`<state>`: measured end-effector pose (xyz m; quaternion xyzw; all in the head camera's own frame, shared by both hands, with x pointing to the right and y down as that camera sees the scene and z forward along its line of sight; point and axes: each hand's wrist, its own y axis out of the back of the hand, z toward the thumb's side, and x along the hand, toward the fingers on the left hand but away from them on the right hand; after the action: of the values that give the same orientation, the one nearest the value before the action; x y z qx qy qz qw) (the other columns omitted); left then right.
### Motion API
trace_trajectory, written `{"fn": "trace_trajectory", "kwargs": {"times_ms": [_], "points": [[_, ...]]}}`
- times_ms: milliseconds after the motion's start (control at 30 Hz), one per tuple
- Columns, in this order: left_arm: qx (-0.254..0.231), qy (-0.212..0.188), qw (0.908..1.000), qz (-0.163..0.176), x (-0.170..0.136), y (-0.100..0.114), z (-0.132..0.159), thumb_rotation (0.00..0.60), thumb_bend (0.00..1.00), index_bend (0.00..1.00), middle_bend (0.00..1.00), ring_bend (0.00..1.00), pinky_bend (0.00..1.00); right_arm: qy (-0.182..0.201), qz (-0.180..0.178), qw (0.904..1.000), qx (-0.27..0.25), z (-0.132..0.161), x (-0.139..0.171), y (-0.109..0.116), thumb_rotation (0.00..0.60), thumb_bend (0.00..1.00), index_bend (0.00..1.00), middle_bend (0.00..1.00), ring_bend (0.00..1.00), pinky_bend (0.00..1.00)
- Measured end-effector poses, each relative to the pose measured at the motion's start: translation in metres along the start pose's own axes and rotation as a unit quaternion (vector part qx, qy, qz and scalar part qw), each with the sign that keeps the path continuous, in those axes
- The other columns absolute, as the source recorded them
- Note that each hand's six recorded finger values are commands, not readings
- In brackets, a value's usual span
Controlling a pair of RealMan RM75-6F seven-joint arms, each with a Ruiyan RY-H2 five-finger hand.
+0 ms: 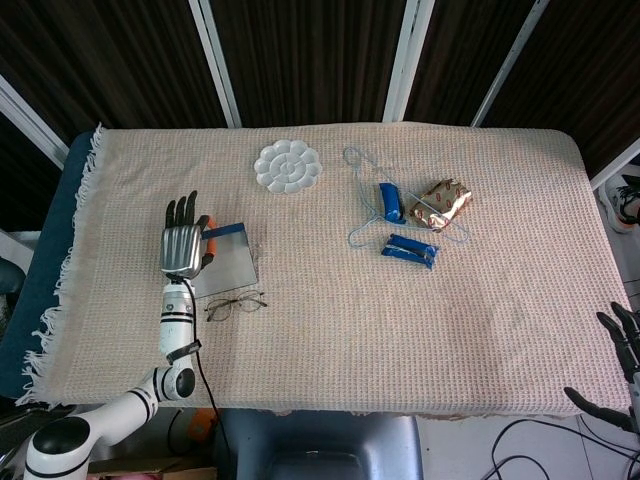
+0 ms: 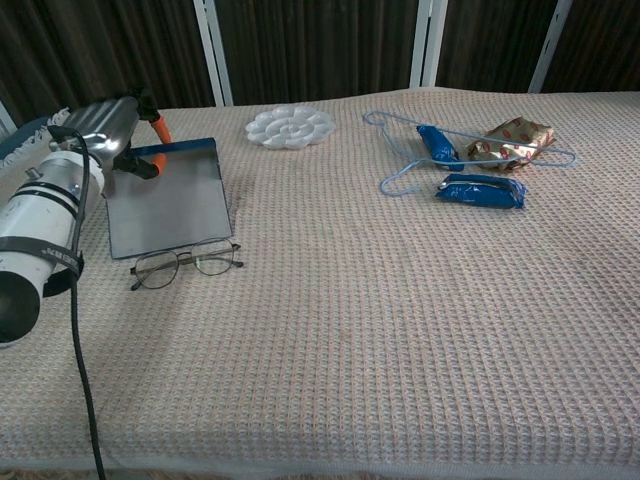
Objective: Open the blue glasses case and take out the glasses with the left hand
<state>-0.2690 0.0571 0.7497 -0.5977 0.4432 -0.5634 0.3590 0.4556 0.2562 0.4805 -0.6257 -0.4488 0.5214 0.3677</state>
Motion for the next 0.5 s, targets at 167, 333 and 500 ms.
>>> {"fn": "trace_trajectory", "kwargs": {"times_ms": [167,333,500], "points": [[0.012,0.015,0.9994,-0.030,0.007,-0.013,-0.009,0.600,0.43,0.18,0.00,0.00,0.00,-0.005,0.001,1.0000,0.001,-0.001,-0.002,-0.001,0.600,0.13,0.00,0.00,0.00,0.00],[0.005,0.024,0.9978,-0.062,0.007,-0.025,-0.014,0.600,0.41,0.00,0.00,0.00,0.00,-0.005,0.005,1.0000,0.005,-0.001,-0.004,-0.003,0.600,0.13,0.00,0.00,0.00,0.00],[0.000,0.016,0.9969,-0.077,0.002,-0.023,-0.015,0.600,0.41,0.00,0.00,0.00,0.00,-0.005,0.009,0.9999,0.010,0.001,-0.006,-0.006,0.600,0.13,0.00,0.00,0.00,0.00]]}}
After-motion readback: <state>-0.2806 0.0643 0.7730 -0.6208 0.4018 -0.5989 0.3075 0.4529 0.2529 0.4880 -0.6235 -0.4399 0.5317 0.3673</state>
